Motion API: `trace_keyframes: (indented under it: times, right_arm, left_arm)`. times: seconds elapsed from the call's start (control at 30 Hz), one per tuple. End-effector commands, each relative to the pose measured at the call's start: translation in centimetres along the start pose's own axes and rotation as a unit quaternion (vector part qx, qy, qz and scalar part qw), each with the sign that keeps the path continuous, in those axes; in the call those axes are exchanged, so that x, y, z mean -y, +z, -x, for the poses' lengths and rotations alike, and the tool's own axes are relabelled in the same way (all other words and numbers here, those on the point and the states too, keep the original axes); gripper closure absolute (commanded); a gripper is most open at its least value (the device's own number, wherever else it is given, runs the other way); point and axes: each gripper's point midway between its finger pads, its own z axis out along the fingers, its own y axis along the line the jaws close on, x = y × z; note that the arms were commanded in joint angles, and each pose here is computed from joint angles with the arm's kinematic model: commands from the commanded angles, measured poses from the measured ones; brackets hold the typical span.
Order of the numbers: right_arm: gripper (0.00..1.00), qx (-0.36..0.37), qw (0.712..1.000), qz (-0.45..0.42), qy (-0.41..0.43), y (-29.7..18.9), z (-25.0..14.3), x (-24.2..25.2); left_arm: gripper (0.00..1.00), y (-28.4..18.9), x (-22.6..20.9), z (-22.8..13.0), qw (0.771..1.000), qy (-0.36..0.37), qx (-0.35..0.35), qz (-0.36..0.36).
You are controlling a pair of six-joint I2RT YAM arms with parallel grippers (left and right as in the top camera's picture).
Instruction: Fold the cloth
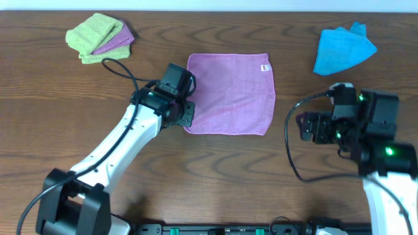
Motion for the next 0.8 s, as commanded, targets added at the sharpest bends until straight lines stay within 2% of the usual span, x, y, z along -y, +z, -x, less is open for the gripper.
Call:
trace_keyframes:
  times: [0.0,0.03,0.13,0.27,0.33,0.47,0.57,0.67,0.77]
  right_arm:
    - [0.14,-0.017,0.998,0.053,0.004,1.8,0.6,-1.0]
    - [0.14,-0.029,0.997,0.069,0.009,2.7,0.4,-1.3]
    - [0.17,-0.061,0.992,0.106,0.015,4.3,-0.4,-2.0]
    - [0.22,-0.096,0.985,0.143,0.023,5.9,-1.5,-2.6]
    - [0.20,-0.106,0.981,0.163,0.016,6.3,-2.1,-3.1]
    - [0.19,-0.127,0.978,0.165,0.025,7.1,-4.1,-2.9]
    - [0.18,-0.144,0.974,0.169,0.046,7.6,-6.1,-2.2]
    - [0.18,-0.143,0.968,0.192,0.078,7.4,-7.3,-1.3]
    - [0.18,-0.113,0.963,0.221,0.102,5.8,-6.7,-0.4]
  left_arm:
    - [0.91,0.2,-1.2,0.5,1.000,-0.026,0.007,0.005]
    - [0.81,0.1,-1.2,0.9,0.999,-0.032,0.013,-0.006]
    - [0.62,0.1,-1.7,1.5,0.998,-0.049,0.020,-0.027]
    - [0.47,0.4,-2.4,1.3,0.995,-0.079,0.004,-0.067]
    - [0.41,0.9,-2.4,1.0,0.991,-0.094,-0.010,-0.096]
    - [0.40,2.3,-1.4,0.3,0.982,-0.093,-0.040,-0.160]
    - [0.46,2.5,-0.3,-0.1,0.973,-0.089,-0.055,-0.205]
    - [0.51,1.8,-1.4,-0.3,0.968,-0.087,-0.055,-0.227]
    - [0.53,0.0,-2.9,-0.4,0.956,-0.105,-0.046,-0.271]
